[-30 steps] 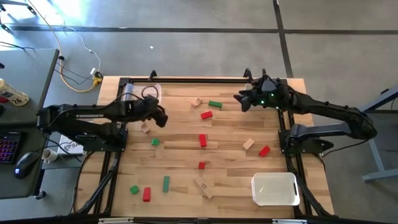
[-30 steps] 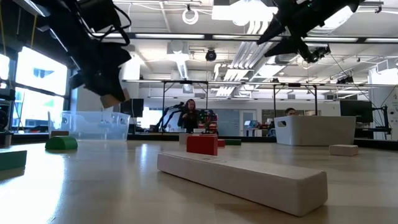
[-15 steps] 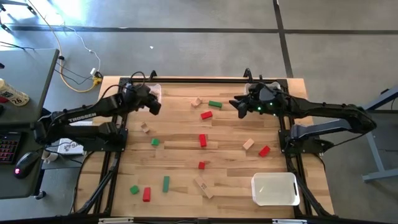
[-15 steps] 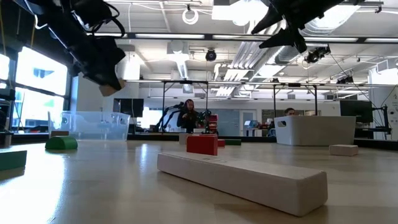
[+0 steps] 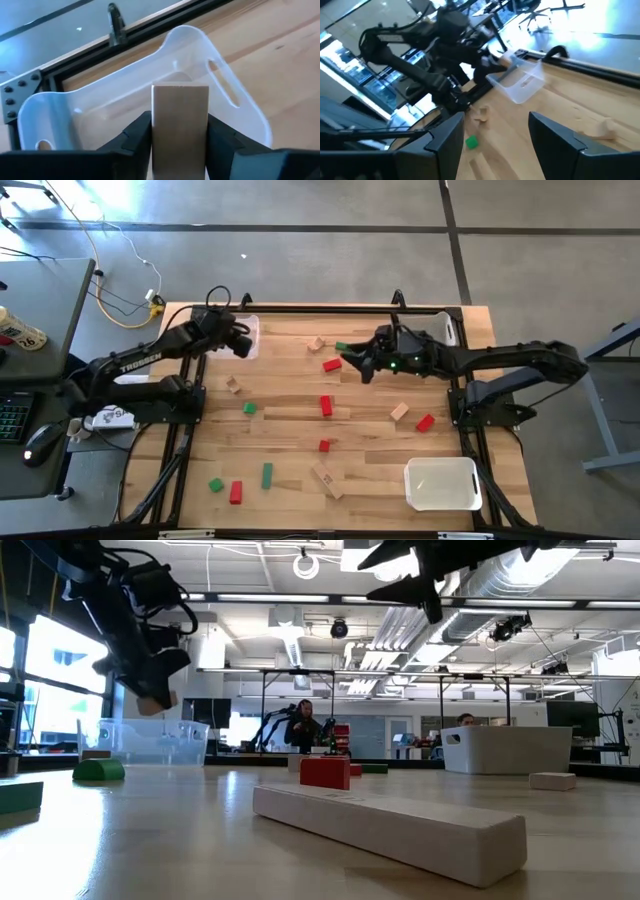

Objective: Sort & place blocks by color
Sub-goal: Put the brown block into the transparent bin

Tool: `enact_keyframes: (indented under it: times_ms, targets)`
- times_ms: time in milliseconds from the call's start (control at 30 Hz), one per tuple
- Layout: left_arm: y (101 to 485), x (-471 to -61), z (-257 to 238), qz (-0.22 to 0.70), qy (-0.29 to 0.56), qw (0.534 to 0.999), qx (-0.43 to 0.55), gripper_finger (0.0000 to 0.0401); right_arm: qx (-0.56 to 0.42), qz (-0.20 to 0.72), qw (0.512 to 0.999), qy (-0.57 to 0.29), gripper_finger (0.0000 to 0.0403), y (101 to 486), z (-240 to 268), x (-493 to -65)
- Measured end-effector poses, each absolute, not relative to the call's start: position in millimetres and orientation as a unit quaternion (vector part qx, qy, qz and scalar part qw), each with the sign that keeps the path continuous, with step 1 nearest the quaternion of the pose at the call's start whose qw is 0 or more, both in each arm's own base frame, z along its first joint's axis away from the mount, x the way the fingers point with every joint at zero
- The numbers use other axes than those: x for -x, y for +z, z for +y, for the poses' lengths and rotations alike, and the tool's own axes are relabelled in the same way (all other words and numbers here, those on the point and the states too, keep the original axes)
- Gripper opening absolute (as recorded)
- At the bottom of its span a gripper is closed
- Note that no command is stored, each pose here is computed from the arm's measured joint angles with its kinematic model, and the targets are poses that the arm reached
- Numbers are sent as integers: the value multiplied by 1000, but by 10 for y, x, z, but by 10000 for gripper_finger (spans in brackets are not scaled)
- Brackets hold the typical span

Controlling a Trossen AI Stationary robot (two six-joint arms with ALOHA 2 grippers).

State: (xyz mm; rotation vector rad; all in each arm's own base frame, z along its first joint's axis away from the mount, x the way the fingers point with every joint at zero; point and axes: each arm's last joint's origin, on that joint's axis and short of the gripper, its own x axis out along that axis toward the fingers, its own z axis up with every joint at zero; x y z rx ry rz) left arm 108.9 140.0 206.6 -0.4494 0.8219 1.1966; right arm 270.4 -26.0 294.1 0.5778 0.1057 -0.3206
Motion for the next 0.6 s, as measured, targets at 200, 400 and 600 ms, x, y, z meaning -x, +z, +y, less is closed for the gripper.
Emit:
enact_keyframes:
  times_ms: [200,400,600]
  targets:
    - [2037,-1082,1455,376,543,722,207,138,-278,51,950,-133,208,2875,-202,-2818]
    - [2004,-1101,1464,383,528,726,219,141,-254,20,962,-100,208,2902,-129,-2895]
    - [1975,-1105,1481,385,504,734,242,142,-203,17,974,-95,208,3047,-70,-3010]
